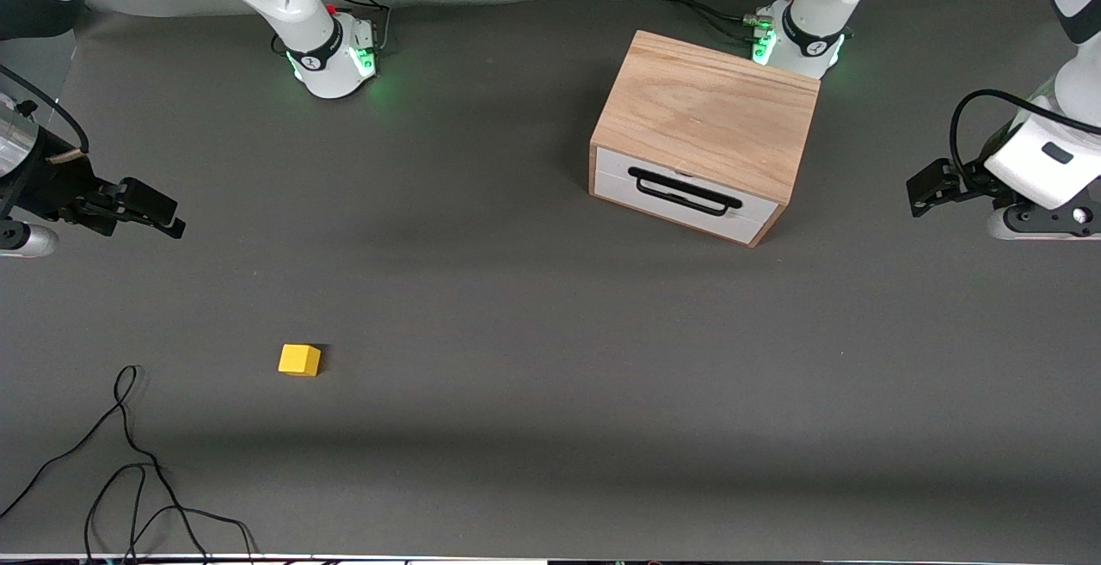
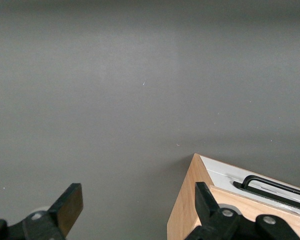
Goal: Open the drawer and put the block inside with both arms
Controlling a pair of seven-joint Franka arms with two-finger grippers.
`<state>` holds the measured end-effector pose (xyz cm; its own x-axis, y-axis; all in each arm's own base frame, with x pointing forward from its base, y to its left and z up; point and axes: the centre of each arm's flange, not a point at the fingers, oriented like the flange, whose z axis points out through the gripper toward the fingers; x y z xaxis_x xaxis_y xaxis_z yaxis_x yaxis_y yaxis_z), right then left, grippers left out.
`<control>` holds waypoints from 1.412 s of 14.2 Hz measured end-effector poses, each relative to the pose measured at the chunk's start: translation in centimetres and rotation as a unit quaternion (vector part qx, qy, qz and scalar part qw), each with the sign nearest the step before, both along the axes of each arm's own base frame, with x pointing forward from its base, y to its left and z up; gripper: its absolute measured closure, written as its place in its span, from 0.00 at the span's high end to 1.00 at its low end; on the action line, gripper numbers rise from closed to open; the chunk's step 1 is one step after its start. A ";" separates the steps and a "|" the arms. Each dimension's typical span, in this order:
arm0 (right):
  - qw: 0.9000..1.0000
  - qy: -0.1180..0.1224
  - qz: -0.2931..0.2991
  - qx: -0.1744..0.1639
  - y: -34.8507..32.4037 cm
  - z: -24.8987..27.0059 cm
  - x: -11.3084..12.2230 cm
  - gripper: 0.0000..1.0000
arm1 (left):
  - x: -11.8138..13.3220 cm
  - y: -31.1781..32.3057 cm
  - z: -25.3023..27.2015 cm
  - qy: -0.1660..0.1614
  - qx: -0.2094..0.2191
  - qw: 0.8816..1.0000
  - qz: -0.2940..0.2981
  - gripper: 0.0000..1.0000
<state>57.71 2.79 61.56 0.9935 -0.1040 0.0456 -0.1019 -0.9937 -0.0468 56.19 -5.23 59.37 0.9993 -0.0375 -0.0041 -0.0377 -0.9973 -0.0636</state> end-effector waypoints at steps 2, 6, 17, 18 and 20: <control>1.000 0.001 0.000 0.000 0.0 -0.1 0.0 1.00 | 0.0 0.0 0.0 0.000 0.000 1.000 0.000 1.00; 1.000 0.001 -0.001 0.000 -0.1 -0.1 0.0 1.00 | 0.0 0.0 0.0 0.000 0.000 1.000 0.000 1.00; 1.000 0.009 -0.009 -0.001 -1.1 -0.3 -0.1 1.00 | 0.0 -0.1 0.0 0.000 0.000 1.000 -0.001 1.00; 1.000 0.009 -0.009 -0.001 -1.1 -0.2 -0.1 1.00 | 0.0 -0.1 0.0 0.000 0.000 1.000 -0.001 1.00; 1.000 0.009 -0.008 -0.001 -1.1 -0.2 -0.1 1.00 | 0.0 -0.1 0.0 0.000 0.000 1.000 -0.001 1.00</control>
